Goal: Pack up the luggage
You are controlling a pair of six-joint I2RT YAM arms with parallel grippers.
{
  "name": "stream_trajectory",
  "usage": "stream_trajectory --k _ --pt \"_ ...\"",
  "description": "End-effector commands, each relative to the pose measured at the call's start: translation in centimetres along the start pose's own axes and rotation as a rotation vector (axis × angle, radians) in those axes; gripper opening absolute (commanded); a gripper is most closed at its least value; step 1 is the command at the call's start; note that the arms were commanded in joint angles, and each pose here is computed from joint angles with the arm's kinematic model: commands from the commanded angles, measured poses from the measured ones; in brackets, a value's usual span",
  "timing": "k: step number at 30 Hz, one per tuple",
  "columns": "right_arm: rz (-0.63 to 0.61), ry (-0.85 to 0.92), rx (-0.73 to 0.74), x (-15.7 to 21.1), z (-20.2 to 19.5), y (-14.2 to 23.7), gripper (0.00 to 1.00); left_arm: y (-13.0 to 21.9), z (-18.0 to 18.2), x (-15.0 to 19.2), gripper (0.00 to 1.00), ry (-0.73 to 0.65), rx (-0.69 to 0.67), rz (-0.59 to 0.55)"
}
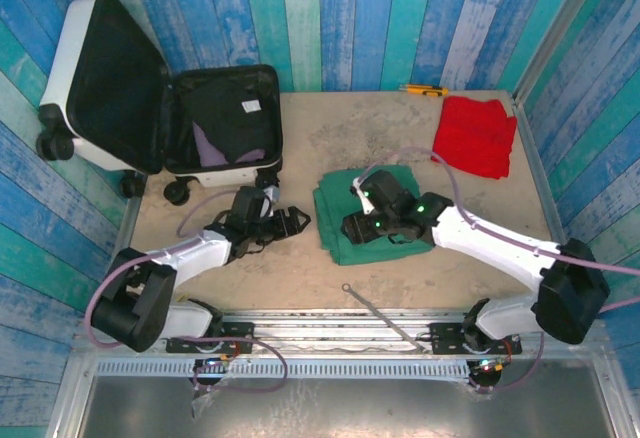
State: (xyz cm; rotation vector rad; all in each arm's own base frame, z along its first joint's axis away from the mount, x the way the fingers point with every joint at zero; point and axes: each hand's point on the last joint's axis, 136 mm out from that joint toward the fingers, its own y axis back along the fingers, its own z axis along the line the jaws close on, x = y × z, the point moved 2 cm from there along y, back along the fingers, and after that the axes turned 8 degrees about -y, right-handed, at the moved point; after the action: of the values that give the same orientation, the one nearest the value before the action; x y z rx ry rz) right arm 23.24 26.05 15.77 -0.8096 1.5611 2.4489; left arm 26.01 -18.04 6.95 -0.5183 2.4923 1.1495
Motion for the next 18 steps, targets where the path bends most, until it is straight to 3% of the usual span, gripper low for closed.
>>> stream_trajectory --k 1,5,9,13,18 --pt "-0.061 0.019 0.042 -2.6 0.2 0.7 0.80 0.0 -1.4 -1.5 0.94 0.047 0.081 -0.085" --pt "-0.037 0.075 0.094 -6.1 1.4 -1.7 0.81 1.8 -1.0 -2.4 0.94 0.066 0.034 -0.182" --pt "0.057 0.120 0.198 -7.8 2.1 -5.0 0.79 4.8 1.6 -2.4 0.94 0.117 -0.132 -0.296" --pt "0.105 0.124 0.283 -7.4 2.7 -8.3 0.78 7.8 3.6 -1.5 0.94 0.178 -0.182 -0.426" --pt "0.170 0.149 0.398 -5.5 2.4 -11.1 0.78 9.2 5.7 0.3 0.94 0.259 -0.174 -0.509"
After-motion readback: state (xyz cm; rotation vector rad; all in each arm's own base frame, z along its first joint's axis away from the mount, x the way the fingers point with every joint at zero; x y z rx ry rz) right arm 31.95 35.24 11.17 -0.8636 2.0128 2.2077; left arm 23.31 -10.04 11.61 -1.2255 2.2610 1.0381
